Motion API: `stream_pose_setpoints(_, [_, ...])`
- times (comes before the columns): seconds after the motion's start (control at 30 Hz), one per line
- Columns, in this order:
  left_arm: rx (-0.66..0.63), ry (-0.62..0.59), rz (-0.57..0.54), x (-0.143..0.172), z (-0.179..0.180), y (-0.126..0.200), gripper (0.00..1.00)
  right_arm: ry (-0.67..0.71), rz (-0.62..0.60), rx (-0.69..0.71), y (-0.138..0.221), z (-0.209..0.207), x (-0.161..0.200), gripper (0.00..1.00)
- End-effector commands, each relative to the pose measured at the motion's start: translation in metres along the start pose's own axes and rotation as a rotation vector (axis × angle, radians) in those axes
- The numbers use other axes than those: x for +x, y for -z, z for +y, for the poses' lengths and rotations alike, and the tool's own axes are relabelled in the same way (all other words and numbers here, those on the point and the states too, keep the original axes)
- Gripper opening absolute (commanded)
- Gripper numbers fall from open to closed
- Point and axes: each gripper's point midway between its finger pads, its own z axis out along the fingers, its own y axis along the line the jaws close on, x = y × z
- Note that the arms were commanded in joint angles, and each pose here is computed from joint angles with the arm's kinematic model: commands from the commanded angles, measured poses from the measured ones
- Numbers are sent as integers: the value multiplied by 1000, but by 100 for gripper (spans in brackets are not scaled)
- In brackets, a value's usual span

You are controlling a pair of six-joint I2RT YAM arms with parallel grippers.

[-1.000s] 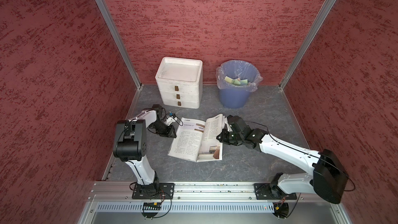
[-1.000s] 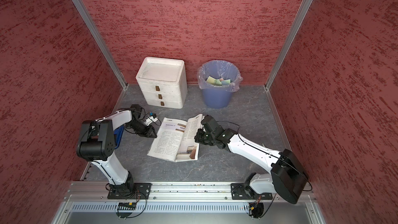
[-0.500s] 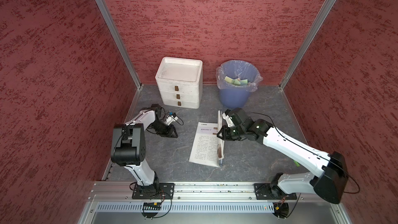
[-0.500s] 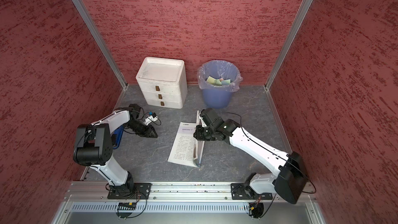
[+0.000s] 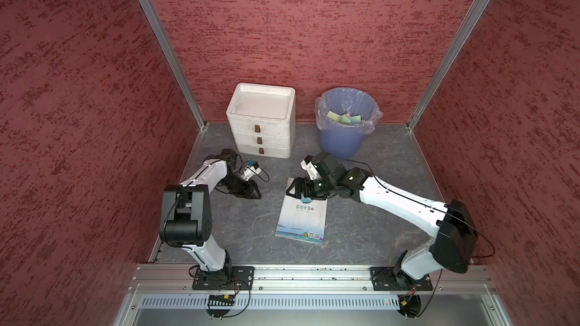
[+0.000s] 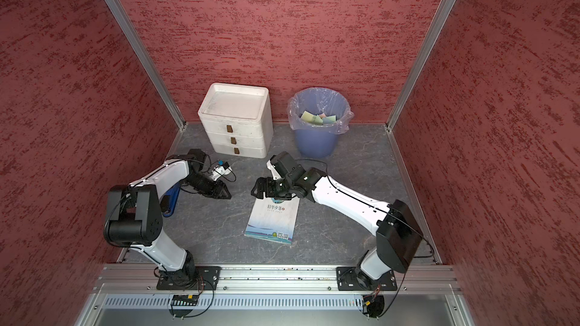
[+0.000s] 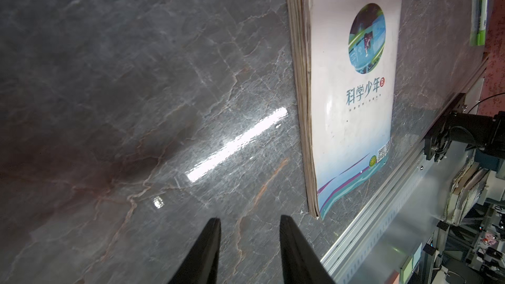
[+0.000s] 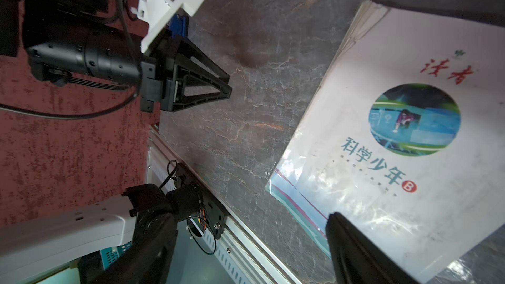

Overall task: Peel off the used sticky note
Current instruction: Close the book at the center of the board, then pick up the book from the center of the board.

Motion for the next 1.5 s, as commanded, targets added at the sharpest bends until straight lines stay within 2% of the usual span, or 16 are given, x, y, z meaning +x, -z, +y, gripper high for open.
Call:
stream_pose_setpoints(0.0, [36, -52, -31, -15, -27, 4, 39, -96, -64, 44, 17, -34, -7, 90])
stream_pose_setpoints(0.17, [89, -140, 44, -20, -62, -20, 39, -253, -83, 78, 17, -98, 5, 87])
stream_pose_setpoints(0.33, [119, -186, 109, -21, -73, -44, 36, -329, -61, 103, 4, -133, 22, 86])
stream_pose_setpoints(0.87, [113, -200, 239, -16, -59, -94, 33, -453, -5, 88, -47, -168, 34, 82])
stream_pose_setpoints(1.07, [97, -204, 272, -7, -53, -102, 32, -452, 14, 19, -59, -151, 31, 80])
stream_pose_setpoints(1.27, [90, -208, 274, -3, -52, -102, 32, -390, -20, -181, -53, -97, 11, 76])
stream_pose_setpoints(1.33, [90, -205, 277, -2, -52, -103, 32, -379, -35, -261, -47, -80, 5, 69])
stream_pose_setpoints(1.47, [86, -200, 284, 1, -47, -103, 32, -365, -82, -410, -33, -53, -9, 49])
